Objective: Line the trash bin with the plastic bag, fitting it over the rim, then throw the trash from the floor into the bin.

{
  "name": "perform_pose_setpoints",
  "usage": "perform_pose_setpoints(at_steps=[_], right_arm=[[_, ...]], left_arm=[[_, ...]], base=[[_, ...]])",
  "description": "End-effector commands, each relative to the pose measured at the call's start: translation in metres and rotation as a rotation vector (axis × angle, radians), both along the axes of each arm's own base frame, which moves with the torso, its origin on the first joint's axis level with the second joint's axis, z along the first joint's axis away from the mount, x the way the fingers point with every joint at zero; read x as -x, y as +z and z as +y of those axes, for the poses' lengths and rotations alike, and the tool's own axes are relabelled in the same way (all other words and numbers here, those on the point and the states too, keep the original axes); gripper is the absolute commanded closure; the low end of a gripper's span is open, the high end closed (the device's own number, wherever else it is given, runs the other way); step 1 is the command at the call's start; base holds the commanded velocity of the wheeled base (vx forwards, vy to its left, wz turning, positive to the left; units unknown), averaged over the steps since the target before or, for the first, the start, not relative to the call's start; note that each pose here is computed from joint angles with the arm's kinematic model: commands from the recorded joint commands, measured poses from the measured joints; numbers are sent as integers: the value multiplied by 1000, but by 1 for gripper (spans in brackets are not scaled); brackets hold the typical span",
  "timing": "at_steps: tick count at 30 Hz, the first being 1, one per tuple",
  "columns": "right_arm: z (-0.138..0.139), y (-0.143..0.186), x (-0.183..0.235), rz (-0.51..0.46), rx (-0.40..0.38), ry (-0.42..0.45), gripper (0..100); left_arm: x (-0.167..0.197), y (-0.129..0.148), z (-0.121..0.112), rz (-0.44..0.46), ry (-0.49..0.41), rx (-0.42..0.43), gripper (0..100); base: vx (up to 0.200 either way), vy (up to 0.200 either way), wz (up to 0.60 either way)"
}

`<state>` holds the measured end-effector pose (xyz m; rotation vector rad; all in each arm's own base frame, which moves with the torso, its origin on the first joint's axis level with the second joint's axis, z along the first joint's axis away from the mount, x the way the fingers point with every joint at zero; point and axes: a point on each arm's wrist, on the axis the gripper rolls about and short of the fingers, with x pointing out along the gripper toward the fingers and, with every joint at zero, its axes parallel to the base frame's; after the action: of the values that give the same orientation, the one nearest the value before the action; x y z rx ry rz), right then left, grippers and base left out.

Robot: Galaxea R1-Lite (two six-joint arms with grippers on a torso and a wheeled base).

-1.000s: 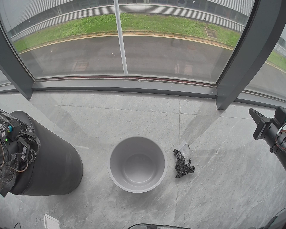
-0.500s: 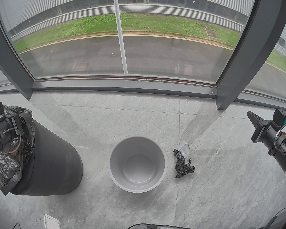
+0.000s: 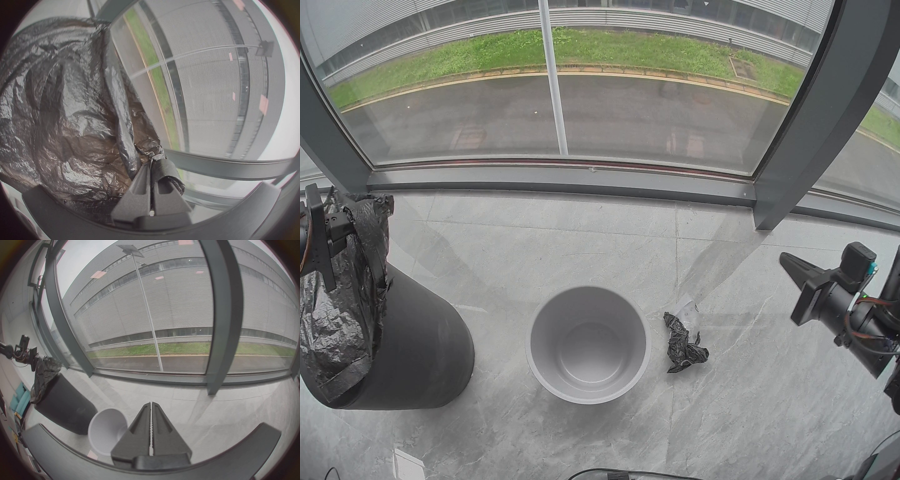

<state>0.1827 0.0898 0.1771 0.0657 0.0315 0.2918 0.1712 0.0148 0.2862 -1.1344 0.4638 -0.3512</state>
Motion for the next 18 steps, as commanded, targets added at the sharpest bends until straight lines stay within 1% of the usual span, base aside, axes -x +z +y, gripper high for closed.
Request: perform_pose_setpoints(at_steps=[1, 2, 3, 4, 5, 8, 14, 18], right_arm=[[109, -29, -14, 76, 81, 148, 100], [126, -31, -14, 70, 82, 163, 100], [135, -33, -13, 69, 88, 174, 100], [138, -34, -13, 71, 90, 179, 100], [153, -40, -12, 75, 106, 205, 100], [174, -50, -5, 84, 125, 259, 100], [193, -59, 26, 110, 134, 367, 100], [198, -61, 34, 114, 135, 391, 100]], left_arm=[[-23, 11, -34, 133, -377, 214, 100], [-24, 14, -41, 110, -416, 208, 100], [-24, 16, -47, 96, -442, 205, 100], [-23, 17, -48, 89, -452, 203, 100], [-21, 22, -57, 53, -497, 197, 100], [-16, 31, -66, -2, -546, 192, 100], [-11, 50, -65, -76, -557, 185, 100], [-12, 52, -64, -87, -550, 184, 100]], base=[[0, 0, 0], [0, 0, 0], [0, 0, 0], [0, 0, 0], [0, 0, 0], [0, 0, 0], [0, 0, 0], [0, 0, 0]])
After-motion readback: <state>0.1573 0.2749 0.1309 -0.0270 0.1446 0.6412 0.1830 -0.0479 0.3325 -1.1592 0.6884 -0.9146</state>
